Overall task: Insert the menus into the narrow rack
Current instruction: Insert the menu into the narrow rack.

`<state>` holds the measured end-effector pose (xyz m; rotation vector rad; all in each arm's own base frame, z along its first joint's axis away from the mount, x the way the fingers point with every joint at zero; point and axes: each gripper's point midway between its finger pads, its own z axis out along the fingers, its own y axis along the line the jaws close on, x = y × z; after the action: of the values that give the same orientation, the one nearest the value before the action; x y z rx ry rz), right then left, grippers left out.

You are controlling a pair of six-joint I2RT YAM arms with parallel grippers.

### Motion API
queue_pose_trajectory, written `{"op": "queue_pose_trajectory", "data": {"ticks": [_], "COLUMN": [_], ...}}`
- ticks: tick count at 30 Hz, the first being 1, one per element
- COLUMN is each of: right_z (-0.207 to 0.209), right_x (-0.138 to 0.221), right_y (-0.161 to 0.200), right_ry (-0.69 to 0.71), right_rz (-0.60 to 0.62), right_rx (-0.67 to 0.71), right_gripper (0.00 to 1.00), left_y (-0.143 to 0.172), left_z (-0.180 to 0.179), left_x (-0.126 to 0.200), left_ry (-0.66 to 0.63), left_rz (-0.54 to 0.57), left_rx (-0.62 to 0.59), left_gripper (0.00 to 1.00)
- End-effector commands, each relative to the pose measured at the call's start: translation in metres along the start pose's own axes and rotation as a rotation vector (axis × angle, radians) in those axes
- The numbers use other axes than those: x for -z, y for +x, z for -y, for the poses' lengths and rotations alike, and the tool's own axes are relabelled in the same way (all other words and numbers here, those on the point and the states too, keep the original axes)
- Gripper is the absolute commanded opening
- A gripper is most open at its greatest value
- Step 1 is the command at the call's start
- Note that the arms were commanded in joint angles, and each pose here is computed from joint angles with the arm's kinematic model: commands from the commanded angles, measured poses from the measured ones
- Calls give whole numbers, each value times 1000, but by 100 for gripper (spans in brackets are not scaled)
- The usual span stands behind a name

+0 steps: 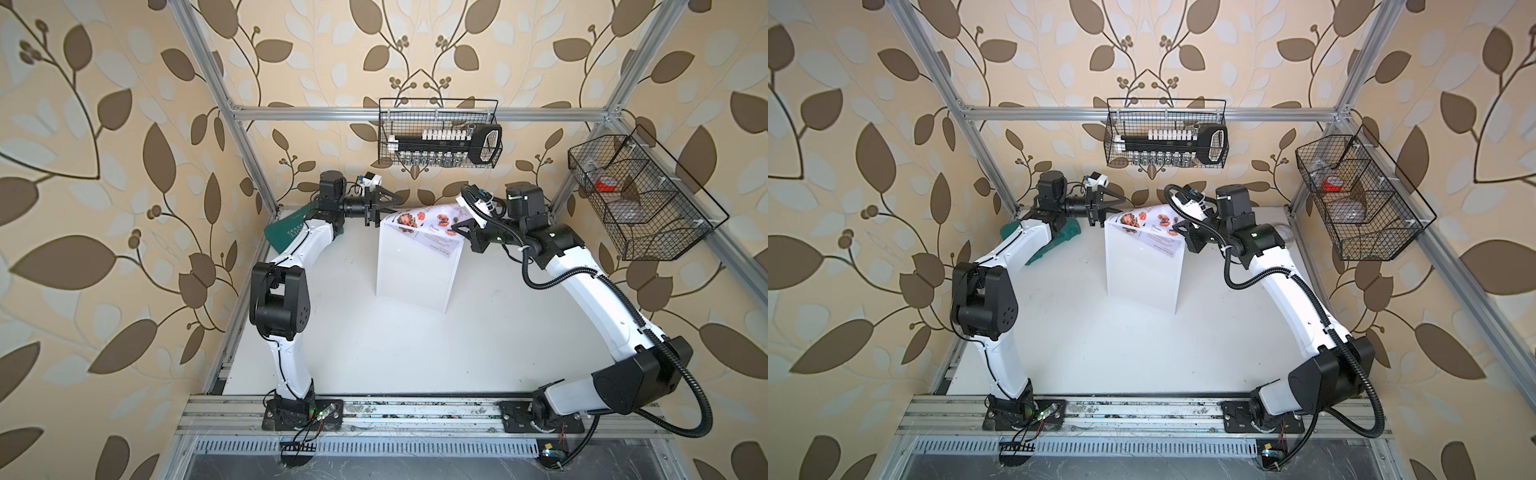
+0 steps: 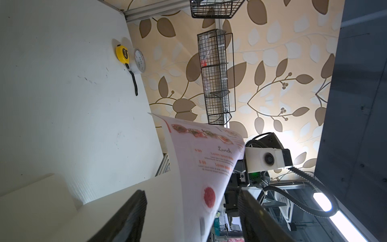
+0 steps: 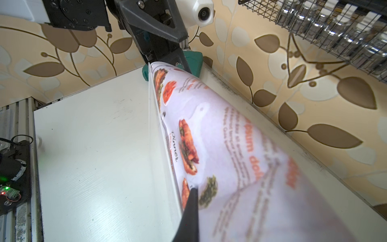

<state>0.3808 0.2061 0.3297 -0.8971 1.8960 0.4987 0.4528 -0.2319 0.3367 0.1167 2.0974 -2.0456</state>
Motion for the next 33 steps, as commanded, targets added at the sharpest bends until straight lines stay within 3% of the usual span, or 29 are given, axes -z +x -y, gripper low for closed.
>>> {"op": "queue_pose_trajectory", "data": {"ticks": [1, 8, 19, 27, 33], "right_z": [-7, -7, -9, -15, -15], "right_x": [-2, -4, -4, -1, 1], "right_y": [-5, -5, -14, -31, -39], "right_ry": [-28, -30, -46, -81, -91], "right_rz": [4, 1, 32, 97, 128], "right_rx": [19, 20, 40, 36, 34], "right_gripper": [0, 0, 3, 24, 49], "left_y": [1, -1, 4, 23, 26], "left_z": [40, 64, 42, 41, 47], "left_x": [-2, 0, 11, 15, 16], "left_ry": [91, 137, 58, 15, 17], "left_rz": [-22, -4, 16, 10, 9], "left_rx": [-83, -112, -106, -138, -160], "left_gripper": [72, 71, 71, 71, 69]}}
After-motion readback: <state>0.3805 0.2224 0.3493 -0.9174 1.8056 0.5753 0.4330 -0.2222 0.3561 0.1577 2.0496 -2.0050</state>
